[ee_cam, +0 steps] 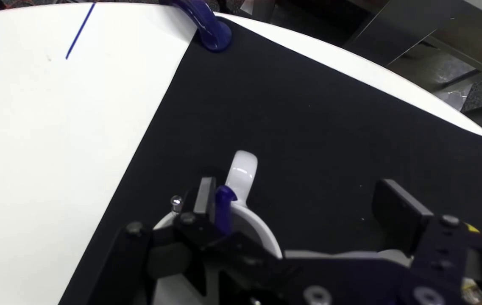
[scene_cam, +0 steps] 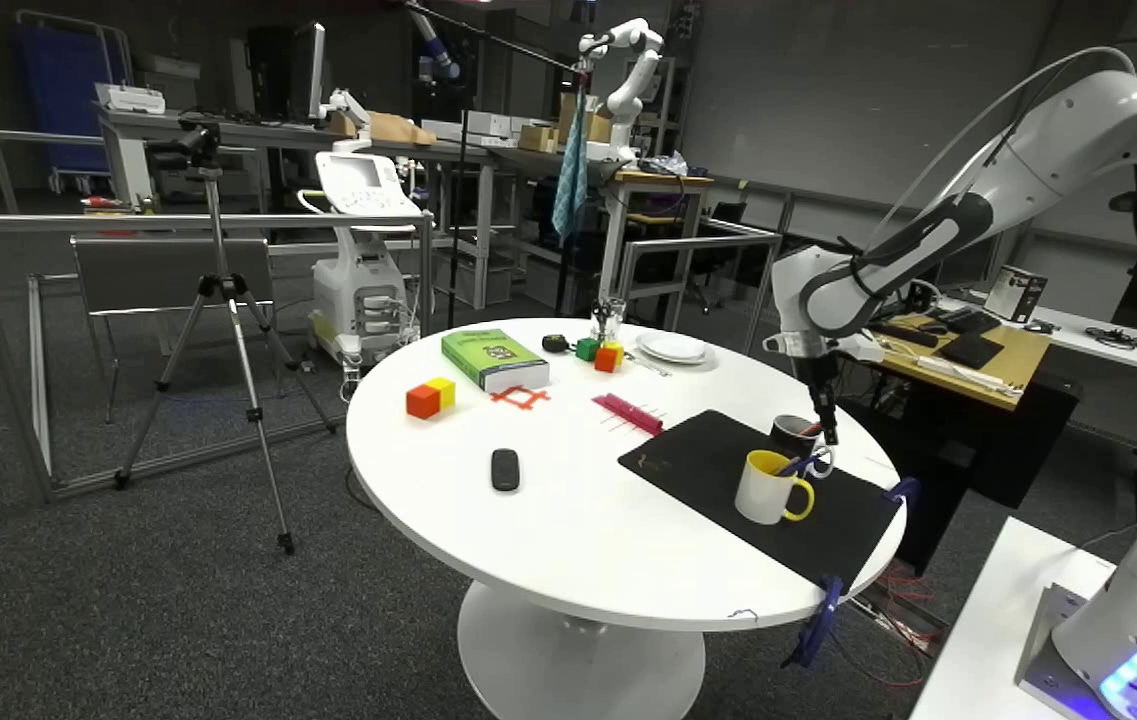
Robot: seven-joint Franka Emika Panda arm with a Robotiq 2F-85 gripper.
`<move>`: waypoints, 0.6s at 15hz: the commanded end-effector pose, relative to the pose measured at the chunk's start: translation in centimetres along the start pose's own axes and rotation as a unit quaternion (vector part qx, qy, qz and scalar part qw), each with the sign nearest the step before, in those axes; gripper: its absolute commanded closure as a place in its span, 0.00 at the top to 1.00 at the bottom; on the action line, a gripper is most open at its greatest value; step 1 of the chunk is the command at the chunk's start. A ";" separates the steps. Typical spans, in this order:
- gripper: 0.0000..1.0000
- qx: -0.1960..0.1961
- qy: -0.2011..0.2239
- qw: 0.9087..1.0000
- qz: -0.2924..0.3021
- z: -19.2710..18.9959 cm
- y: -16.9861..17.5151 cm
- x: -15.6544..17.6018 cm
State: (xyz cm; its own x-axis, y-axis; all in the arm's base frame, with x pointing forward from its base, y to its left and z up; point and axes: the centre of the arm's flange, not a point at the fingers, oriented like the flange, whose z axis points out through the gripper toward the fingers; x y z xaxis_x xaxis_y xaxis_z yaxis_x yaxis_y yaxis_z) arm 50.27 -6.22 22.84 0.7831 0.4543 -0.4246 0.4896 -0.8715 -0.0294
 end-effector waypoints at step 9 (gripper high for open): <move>1.00 0.009 0.012 1.000 0.008 0.4 -0.5 -0.9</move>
State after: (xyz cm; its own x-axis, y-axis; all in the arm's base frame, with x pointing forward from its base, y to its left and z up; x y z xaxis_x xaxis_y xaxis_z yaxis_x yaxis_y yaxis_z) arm 49.89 -6.18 22.50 0.7792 0.4547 -0.4313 0.4891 -0.8715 -0.0352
